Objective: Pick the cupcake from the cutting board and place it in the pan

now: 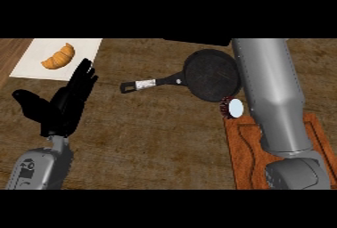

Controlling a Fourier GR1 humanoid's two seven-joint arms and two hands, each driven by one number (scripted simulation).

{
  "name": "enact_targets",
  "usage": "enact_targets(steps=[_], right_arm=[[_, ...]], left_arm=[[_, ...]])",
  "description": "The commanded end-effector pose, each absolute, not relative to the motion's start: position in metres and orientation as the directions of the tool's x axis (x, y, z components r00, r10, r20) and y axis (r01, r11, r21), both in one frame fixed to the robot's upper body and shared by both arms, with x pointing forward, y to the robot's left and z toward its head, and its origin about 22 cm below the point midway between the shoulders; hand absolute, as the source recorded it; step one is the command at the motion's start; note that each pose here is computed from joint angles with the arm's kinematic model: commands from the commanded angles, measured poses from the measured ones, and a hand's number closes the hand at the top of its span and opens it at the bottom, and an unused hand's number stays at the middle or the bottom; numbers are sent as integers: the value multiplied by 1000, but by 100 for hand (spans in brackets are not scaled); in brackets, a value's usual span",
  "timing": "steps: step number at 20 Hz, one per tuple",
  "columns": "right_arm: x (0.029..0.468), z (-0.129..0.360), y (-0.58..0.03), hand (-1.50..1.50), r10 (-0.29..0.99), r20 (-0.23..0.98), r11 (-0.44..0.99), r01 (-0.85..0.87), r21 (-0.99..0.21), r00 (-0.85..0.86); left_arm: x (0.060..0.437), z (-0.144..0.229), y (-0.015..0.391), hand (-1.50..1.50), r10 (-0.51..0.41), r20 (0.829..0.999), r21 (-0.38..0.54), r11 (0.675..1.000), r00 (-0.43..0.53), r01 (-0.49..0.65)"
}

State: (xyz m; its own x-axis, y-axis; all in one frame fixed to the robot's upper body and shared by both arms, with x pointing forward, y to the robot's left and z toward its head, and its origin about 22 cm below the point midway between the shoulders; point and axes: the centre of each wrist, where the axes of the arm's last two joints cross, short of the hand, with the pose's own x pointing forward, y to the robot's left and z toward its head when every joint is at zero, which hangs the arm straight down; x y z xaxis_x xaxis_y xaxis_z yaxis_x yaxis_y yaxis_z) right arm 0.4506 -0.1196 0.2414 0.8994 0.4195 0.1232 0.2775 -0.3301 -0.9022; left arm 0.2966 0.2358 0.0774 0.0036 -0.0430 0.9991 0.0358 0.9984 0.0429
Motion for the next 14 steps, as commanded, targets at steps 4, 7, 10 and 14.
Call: enact_targets(steps=[4, 7, 10, 14], right_arm=[[452, 209, -138, 150, 175, 246, -336, 292, -895, 954], [451, 189, -150, 150, 167, 264, -307, 305, -902, 950], [450, 158, -157, 150, 182, 271, -265, 312, -912, 945], [447, 131, -168, 150, 166, 265, -230, 299, -926, 950]], left_arm=[[298, 75, 241, 0, -52, 999, 52, 998, 11, 31], [293, 70, 234, 0, -39, 999, 38, 998, 18, 41], [297, 72, 233, 0, -30, 999, 30, 999, 14, 34], [296, 68, 235, 0, -36, 999, 35, 998, 19, 45]])
